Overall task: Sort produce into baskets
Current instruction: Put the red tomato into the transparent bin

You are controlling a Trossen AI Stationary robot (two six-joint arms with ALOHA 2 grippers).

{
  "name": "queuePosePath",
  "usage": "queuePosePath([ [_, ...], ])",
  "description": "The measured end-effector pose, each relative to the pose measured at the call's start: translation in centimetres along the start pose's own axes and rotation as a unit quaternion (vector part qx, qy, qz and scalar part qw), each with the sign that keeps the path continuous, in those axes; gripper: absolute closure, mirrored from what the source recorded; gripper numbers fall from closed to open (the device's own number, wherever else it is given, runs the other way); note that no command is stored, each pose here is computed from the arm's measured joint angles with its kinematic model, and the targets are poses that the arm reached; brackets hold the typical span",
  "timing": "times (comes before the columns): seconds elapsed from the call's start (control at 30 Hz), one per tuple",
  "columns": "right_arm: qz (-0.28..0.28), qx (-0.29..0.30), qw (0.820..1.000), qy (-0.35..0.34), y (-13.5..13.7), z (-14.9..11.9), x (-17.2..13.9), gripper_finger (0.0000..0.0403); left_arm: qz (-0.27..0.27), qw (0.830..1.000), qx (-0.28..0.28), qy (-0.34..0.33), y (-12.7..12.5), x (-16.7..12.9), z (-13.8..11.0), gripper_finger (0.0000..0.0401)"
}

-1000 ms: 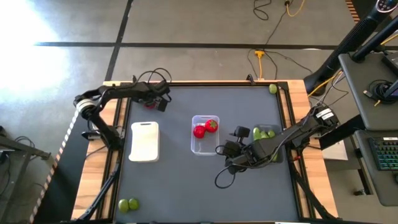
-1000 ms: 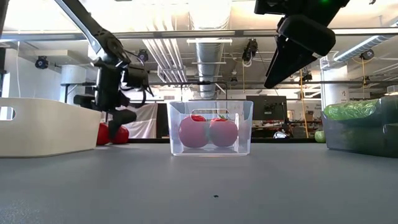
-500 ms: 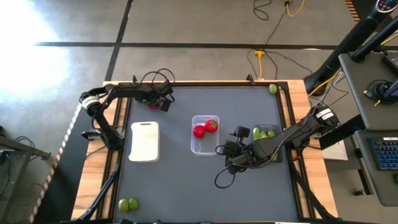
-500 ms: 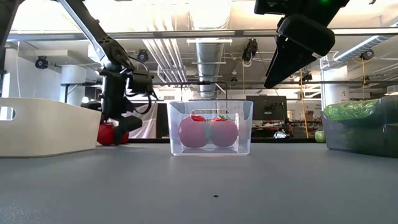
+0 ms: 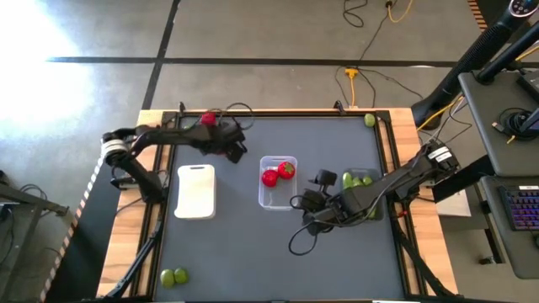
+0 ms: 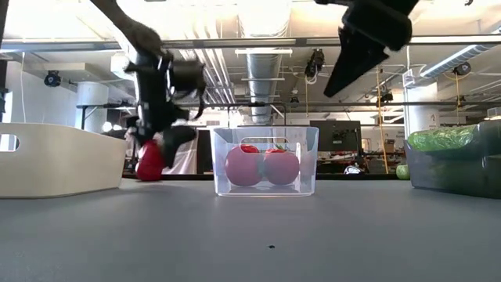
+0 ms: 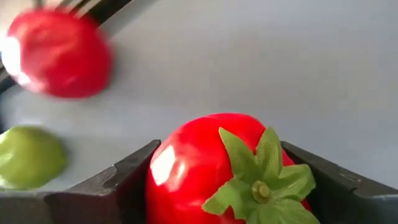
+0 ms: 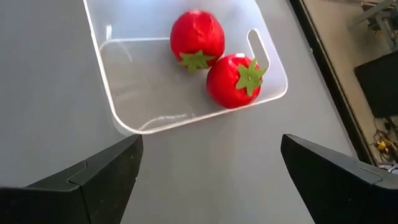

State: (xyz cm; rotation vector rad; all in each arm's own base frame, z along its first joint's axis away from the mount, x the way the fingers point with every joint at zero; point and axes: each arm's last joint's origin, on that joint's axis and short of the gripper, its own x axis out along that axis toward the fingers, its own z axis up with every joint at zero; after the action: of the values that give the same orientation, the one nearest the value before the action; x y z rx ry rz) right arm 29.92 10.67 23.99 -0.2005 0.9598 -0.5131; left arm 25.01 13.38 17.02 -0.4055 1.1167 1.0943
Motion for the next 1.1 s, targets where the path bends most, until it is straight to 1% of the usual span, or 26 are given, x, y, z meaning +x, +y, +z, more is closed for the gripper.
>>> queuePosePath([
  [0.1, 0.004, 0.006, 1.0, -0.006, -0.1, 0.6, -0.5, 0.0028, -0.045, 0.998, 0.018, -0.045, -2.0, -2.8, -0.8, 0.0127],
  [0.2, 0.016, 0.002, 1.0, -0.006, -0.2, 1.1, -1.0, 0.0028, -0.106, 0.989, 0.036, -0.096, -4.3, -5.9, -2.1, 0.0127],
  [0.3, 0.032, 0.002, 0.999, -0.004, -0.2, 1.5, -1.2, 0.0028, -0.175, 0.972, 0.06, -0.144, -6.8, -8.9, -3.9, 0.0128],
  [0.37, 0.035, 0.003, 0.999, -0.004, -0.2, 1.6, -1.3, 0.0028, -0.219, 0.957, 0.074, -0.177, -8.4, -10.5, -5.2, 0.0127],
  [0.47, 0.038, 0.008, 0.999, -0.004, -0.2, 1.6, -1.4, 0.0028, -0.271, 0.933, 0.085, -0.223, -10.3, -12.8, -6.8, 0.0126],
  [0.53, 0.039, 0.01, 0.999, -0.005, -0.2, 1.7, -1.5, 0.0028, -0.3, 0.918, 0.083, -0.248, -11.3, -14.0, -7.2, 0.0126],
  [0.63, 0.042, 0.014, 0.999, -0.009, -0.4, 2.2, -1.9, 0.0028, -0.313, 0.907, 0.085, -0.267, -12.4, -14.5, -7.4, 0.0126],
  [0.83, 0.026, 0.016, 0.999, 0.027, -1.6, 2.6, -3.4, 0.0028, -0.298, 0.914, 0.113, -0.251, -13.9, -13.2, -7.1, 0.0125],
  [1.03, 0.004, 0.021, 0.998, 0.059, -2.6, 2.4, -4.6, 0.0028, -0.297, 0.912, 0.144, -0.242, -15.6, -12.5, -6.8, 0.0125],
  [1.1, 0.005, 0.021, 0.998, 0.059, -2.5, 2.4, -4.6, 0.0028, -0.303, 0.913, 0.156, -0.225, -16.2, -12.1, -6.6, 0.0125],
])
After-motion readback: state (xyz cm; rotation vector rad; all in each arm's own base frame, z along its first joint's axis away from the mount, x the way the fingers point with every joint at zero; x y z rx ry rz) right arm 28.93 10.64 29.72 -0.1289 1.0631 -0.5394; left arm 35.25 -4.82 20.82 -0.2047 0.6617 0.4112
